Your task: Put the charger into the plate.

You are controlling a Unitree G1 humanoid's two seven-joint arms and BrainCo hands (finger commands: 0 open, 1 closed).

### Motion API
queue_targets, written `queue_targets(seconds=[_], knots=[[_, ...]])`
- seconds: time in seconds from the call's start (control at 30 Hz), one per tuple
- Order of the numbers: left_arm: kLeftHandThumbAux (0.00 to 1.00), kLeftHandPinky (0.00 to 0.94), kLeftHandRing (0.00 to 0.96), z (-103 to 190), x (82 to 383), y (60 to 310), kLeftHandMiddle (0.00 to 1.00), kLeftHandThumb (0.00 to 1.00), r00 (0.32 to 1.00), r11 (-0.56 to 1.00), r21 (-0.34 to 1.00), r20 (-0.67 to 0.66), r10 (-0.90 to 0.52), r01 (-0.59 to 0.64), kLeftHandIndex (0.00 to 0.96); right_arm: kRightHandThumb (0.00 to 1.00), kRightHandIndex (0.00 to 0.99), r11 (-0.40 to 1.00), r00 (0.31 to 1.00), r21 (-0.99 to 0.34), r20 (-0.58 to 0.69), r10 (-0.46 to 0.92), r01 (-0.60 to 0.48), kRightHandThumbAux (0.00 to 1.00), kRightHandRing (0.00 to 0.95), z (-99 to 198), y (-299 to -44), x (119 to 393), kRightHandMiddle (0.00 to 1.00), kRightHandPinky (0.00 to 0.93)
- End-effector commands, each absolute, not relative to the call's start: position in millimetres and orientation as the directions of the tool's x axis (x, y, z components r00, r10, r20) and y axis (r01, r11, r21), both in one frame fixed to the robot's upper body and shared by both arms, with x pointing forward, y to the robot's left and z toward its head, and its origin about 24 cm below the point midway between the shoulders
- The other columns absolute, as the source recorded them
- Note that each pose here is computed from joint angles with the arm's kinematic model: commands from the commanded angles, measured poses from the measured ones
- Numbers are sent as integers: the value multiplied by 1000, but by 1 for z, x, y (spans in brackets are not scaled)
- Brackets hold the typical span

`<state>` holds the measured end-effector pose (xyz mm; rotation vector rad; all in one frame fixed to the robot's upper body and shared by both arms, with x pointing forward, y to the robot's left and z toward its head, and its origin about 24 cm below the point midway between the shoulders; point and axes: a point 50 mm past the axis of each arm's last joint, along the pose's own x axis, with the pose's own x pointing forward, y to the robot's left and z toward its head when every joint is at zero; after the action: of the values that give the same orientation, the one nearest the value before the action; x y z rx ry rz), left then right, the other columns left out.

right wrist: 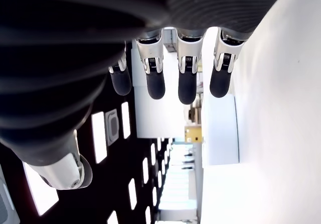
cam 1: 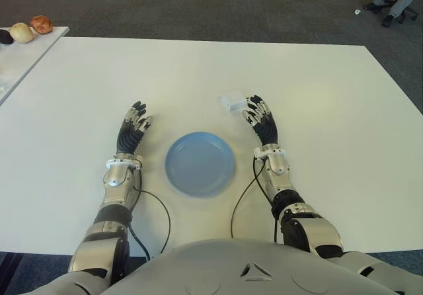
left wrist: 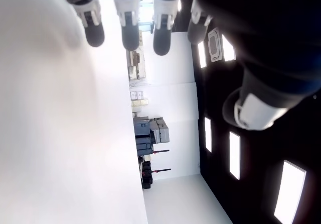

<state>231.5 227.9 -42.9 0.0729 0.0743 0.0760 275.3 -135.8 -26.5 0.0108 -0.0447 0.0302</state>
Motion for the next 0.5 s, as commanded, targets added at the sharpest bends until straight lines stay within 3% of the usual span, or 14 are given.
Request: queue_targets(seconds=[0.03,0.5], knots=[[555,71,94,-82,199,210,114,0,958,998,30,-280,59,-53,30,272,116,999,994,27,-107,-34,37,654,140,-61,-150,242,145,173],[559,85,98,-83,201,205,114,0,957,998,23,-283,61,-57,30,326,123,999,998,6,-53,-38,39,640,147,-51,-153,249,146,196]])
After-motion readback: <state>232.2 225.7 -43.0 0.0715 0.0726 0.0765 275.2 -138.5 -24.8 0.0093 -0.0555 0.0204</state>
